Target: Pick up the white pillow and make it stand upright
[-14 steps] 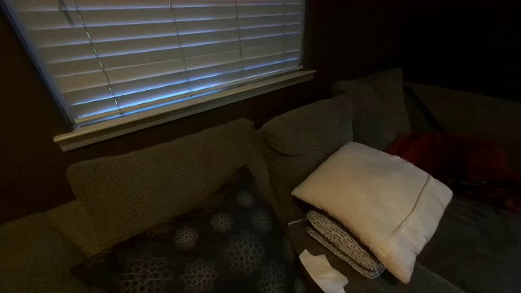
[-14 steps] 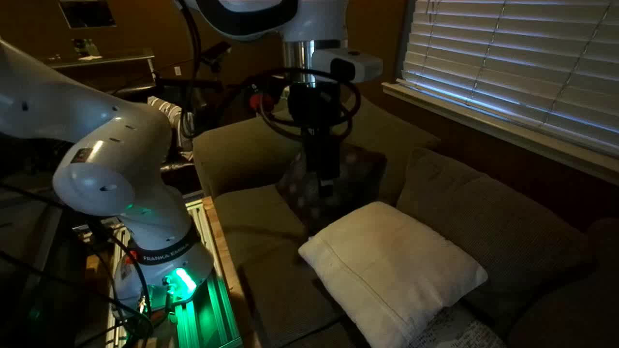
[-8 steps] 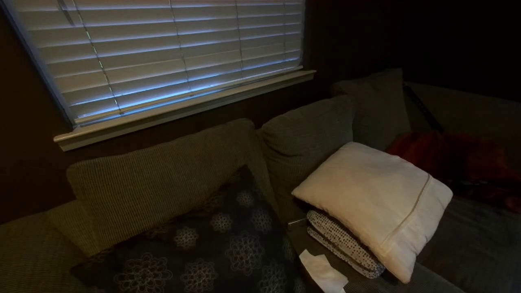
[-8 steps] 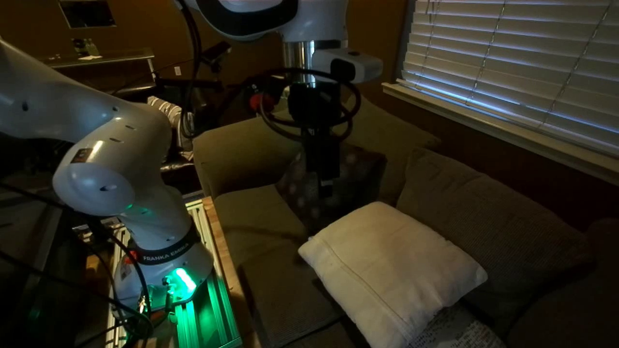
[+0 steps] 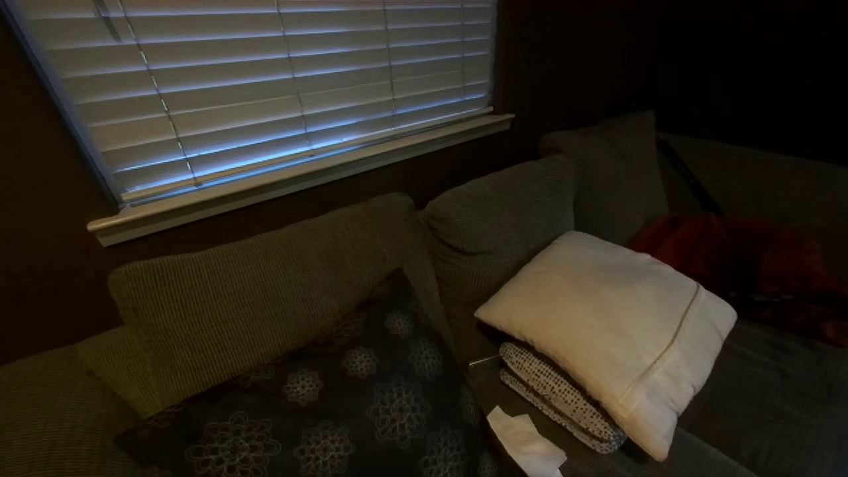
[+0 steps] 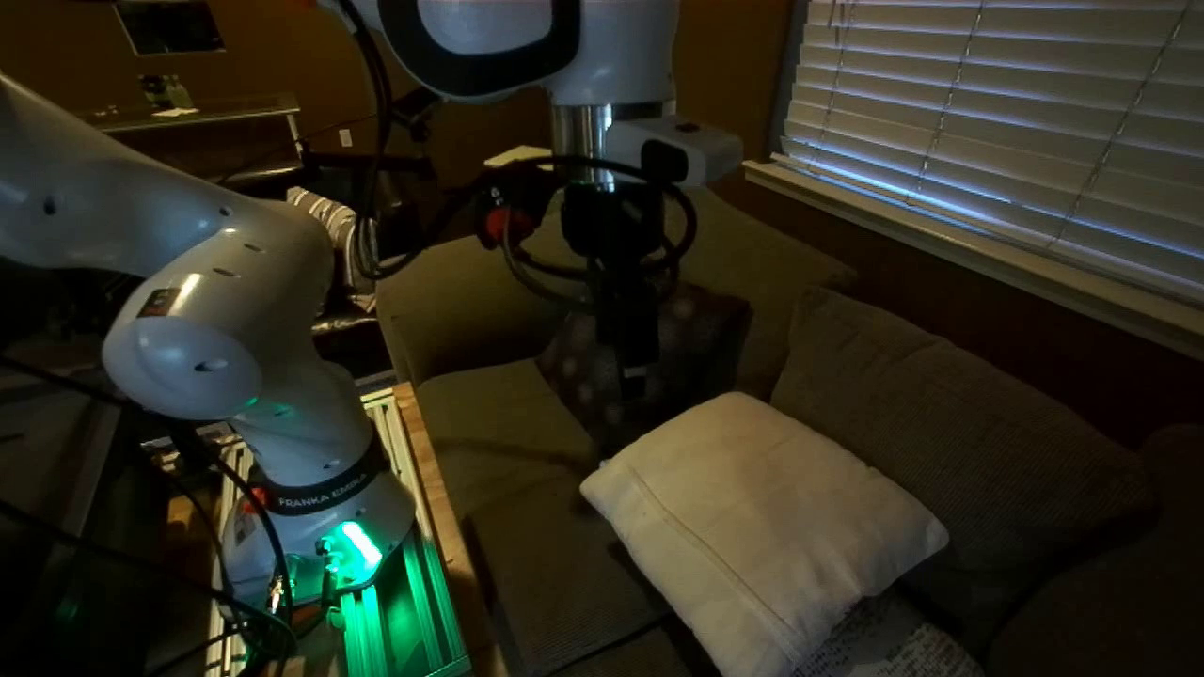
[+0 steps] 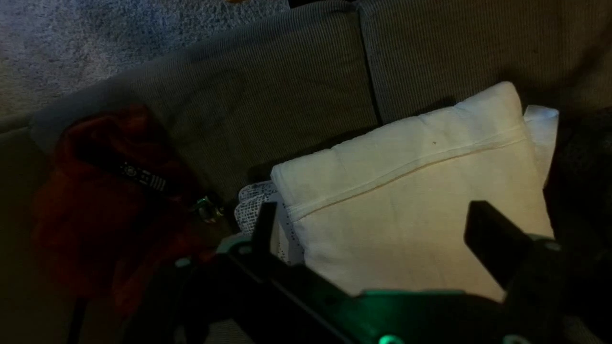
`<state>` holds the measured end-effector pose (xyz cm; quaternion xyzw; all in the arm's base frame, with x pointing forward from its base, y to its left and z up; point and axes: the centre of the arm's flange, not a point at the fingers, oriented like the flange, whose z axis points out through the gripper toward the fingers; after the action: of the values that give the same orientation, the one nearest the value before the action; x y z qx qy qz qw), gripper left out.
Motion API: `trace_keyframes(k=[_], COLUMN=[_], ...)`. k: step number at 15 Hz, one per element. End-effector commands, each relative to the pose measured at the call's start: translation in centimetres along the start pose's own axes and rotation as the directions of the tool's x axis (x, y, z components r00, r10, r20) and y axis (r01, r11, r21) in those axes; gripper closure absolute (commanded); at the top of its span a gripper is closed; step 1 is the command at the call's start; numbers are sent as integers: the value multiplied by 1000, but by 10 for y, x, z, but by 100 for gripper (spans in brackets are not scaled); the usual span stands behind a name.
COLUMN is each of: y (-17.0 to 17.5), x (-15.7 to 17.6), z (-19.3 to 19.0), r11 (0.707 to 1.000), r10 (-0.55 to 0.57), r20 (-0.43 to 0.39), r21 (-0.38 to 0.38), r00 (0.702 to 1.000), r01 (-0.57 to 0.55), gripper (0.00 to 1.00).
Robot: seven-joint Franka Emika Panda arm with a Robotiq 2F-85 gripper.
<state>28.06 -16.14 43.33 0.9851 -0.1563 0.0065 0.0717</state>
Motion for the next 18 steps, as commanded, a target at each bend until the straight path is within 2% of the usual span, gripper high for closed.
trace_keyframes(k=[1,4,8,9,10,13,15,18], y=[1,5,16,16,17,18,21,23], x=[3,16,32,34,36,29,25,23], z=[41,67,108,122,139,185,210,246], r11=[996,993,984,979,971,943,934,929], r10=[82,112,151,167,192,266,297,323], r20=[-27,-31,4,27,100,219,232,199], r21=[21,34,96,111,123,145,129,117], r00=[996,993,989,986,976,939,926,925], r01=[-81,-111,-150,-169,-204,-301,-332,-350], gripper=[0,0,0,0,0,0,0,0])
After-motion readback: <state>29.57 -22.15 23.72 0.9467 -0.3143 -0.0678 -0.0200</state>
